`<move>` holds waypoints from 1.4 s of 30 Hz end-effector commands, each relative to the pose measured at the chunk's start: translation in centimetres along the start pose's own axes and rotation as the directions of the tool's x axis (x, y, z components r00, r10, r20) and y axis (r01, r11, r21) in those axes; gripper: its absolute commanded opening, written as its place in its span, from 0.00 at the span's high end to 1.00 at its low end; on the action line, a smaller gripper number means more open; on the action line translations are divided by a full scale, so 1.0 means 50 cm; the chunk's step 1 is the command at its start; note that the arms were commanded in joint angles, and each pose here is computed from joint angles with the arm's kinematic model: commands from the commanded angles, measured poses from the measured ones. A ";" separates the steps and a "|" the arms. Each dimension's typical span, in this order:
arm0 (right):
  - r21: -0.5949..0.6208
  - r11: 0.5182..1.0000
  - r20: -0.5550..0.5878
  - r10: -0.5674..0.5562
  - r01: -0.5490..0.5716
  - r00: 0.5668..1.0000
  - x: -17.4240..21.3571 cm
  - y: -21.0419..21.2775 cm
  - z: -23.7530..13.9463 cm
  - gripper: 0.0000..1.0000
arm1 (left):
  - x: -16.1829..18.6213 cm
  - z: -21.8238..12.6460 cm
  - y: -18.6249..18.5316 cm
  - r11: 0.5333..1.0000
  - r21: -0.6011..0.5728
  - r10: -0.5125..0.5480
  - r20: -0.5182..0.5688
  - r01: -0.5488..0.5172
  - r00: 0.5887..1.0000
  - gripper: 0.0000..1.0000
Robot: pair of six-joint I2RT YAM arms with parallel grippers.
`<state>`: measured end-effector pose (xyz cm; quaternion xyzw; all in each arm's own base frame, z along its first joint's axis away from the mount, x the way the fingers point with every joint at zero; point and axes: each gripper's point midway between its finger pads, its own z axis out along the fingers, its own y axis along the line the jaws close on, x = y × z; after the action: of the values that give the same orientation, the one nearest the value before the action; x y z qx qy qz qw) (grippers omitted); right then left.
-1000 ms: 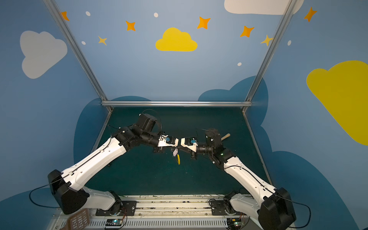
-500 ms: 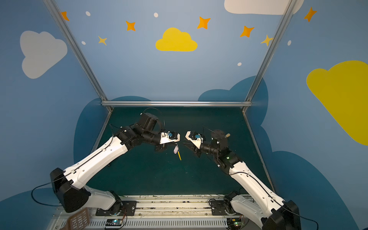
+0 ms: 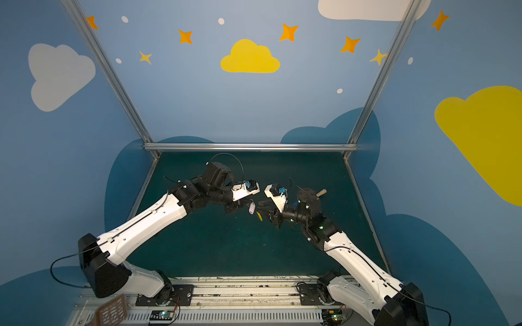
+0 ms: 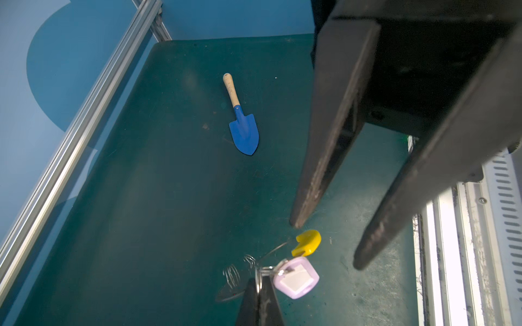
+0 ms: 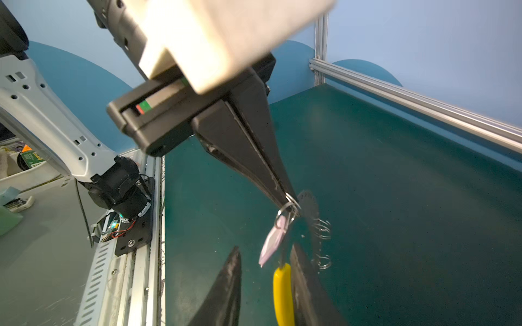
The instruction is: Put the keys on the keyring
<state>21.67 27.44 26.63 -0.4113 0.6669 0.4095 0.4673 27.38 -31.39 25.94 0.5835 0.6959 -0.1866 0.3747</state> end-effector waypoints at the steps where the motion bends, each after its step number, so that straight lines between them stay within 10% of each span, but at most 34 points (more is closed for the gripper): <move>1: -0.016 0.999 0.015 0.052 -0.052 0.999 -0.033 0.004 0.012 0.70 | -0.033 -0.015 0.018 0.999 -0.048 -0.017 0.039 0.019 0.999 0.96; 25: 0.069 0.992 0.033 0.108 -0.110 0.994 -0.027 -0.034 0.036 0.73 | -0.036 -0.012 0.012 0.999 -0.045 -0.014 0.030 0.015 0.999 0.96; 42: 0.138 0.982 0.034 0.129 -0.132 0.991 -0.039 -0.043 0.008 1.00 | -0.004 -0.004 -0.006 0.999 -0.004 0.032 -0.032 -0.032 0.999 0.97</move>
<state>24.12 27.87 26.25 -0.3330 0.7198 0.4005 0.4589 27.49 -31.70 26.40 0.5836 0.6954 -0.1720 0.3823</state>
